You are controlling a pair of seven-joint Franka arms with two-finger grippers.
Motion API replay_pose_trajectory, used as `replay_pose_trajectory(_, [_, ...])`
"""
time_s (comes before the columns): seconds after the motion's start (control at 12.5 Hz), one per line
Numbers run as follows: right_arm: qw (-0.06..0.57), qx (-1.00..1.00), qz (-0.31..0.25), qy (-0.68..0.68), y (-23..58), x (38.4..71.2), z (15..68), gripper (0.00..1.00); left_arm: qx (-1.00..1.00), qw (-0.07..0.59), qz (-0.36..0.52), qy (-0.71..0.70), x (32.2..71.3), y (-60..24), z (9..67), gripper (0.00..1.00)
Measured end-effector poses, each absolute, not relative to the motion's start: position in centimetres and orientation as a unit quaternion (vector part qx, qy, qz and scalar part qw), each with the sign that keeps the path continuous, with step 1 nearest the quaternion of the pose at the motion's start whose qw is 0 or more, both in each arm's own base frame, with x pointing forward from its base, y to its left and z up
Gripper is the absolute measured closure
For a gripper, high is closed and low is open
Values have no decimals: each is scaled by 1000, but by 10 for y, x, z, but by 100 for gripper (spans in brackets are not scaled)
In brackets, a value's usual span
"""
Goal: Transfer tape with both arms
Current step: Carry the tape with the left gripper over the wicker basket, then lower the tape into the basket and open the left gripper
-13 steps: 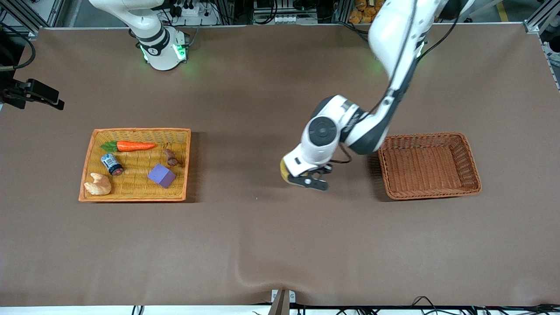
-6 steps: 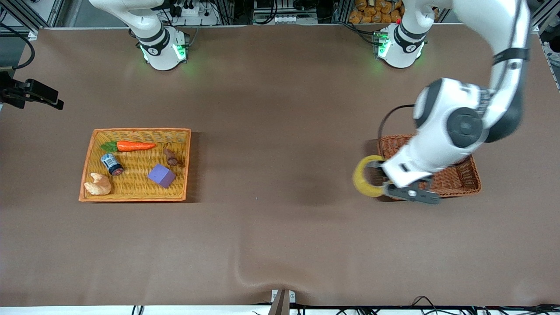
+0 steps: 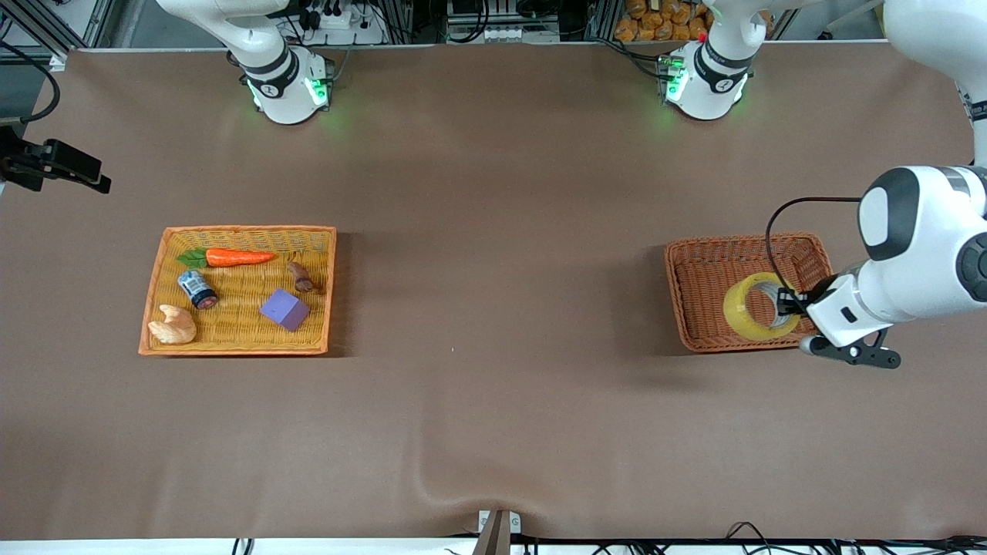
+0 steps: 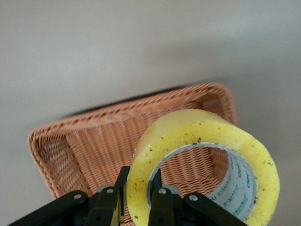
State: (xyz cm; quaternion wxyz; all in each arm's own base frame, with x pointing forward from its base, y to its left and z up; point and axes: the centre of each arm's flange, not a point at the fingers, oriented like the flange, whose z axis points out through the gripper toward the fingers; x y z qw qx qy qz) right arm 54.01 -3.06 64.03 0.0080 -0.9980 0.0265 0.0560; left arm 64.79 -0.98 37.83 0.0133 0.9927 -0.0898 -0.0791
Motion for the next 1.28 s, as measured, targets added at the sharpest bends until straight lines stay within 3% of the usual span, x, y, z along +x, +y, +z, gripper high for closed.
replay_pose_trajectory(0.56, [8,-998,53,26,-30,541,641,0,995,15,-88,-52,600,41,257,78])
replay_pose_trajectory(0.8, [7,-999,48,25,-30,542,642,0,993,-8,-94,-70,591,49,232,78])
replay_pose_trajectory(1.04, [7,-999,48,25,-29,542,642,0,992,-24,-87,-85,595,51,231,49])
replay_pose_trajectory(1.28, [8,-998,49,25,-29,542,642,0,995,-38,-29,-92,633,48,284,16])
